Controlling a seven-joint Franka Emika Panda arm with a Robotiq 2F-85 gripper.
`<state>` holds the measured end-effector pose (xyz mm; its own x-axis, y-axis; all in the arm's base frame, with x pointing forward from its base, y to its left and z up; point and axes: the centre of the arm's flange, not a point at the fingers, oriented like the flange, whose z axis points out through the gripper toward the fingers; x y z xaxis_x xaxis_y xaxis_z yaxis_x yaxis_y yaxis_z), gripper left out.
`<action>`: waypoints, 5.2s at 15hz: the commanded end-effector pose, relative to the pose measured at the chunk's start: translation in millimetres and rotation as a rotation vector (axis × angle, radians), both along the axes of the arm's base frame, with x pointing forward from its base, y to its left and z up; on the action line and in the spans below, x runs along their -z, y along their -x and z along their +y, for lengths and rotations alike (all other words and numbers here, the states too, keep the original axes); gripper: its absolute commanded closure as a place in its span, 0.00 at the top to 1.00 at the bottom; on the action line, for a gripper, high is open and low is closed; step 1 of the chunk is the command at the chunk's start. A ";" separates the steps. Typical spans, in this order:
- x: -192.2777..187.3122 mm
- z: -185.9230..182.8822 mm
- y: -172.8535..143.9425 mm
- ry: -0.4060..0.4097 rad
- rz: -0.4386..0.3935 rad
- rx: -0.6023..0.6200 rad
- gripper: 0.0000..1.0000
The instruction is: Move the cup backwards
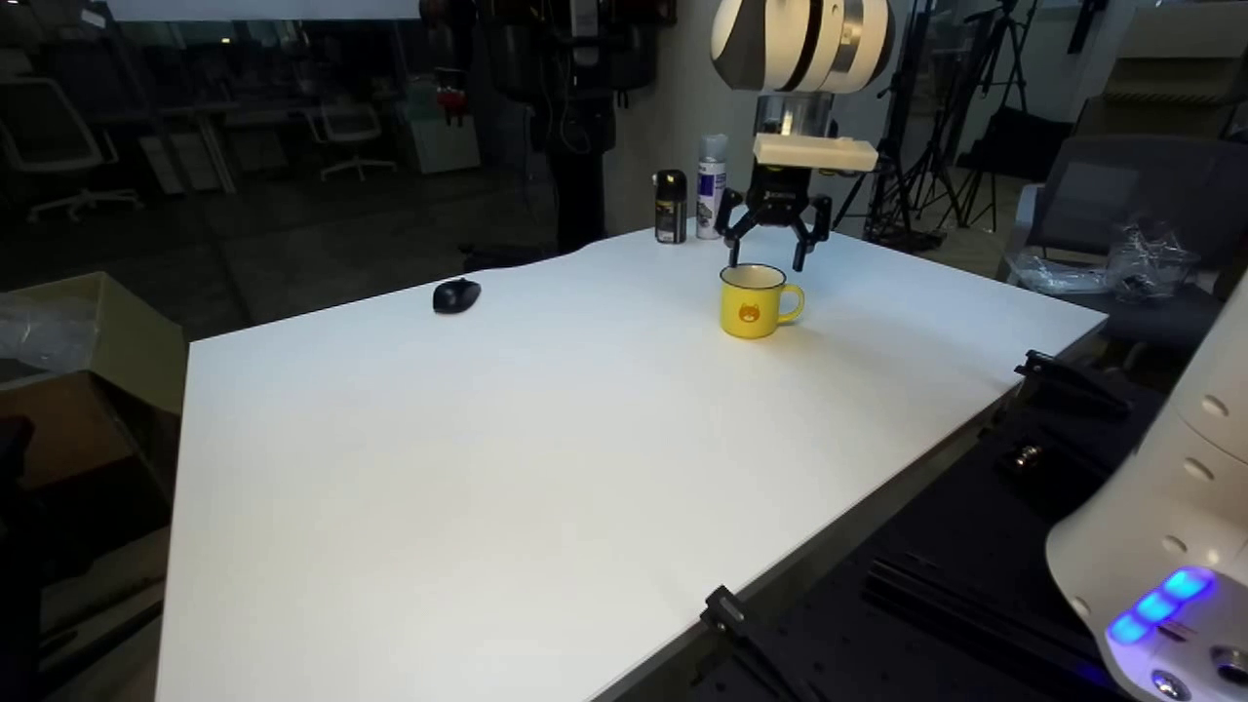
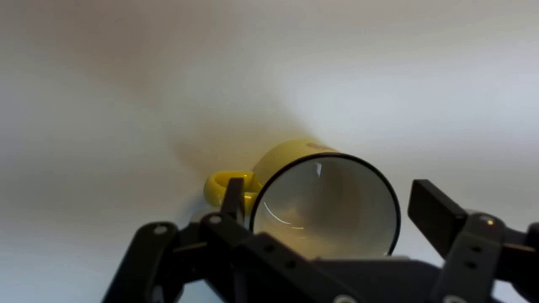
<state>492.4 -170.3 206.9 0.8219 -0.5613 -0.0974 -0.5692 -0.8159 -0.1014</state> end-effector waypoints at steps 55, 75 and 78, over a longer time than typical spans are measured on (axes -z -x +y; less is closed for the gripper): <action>38.3 30.9 -67.7 0.028 -0.041 0.149 0.47; 41.1 27.9 -70.6 -0.003 -0.028 0.077 0.11; 40.9 27.6 -69.8 -0.009 -0.029 0.074 0.03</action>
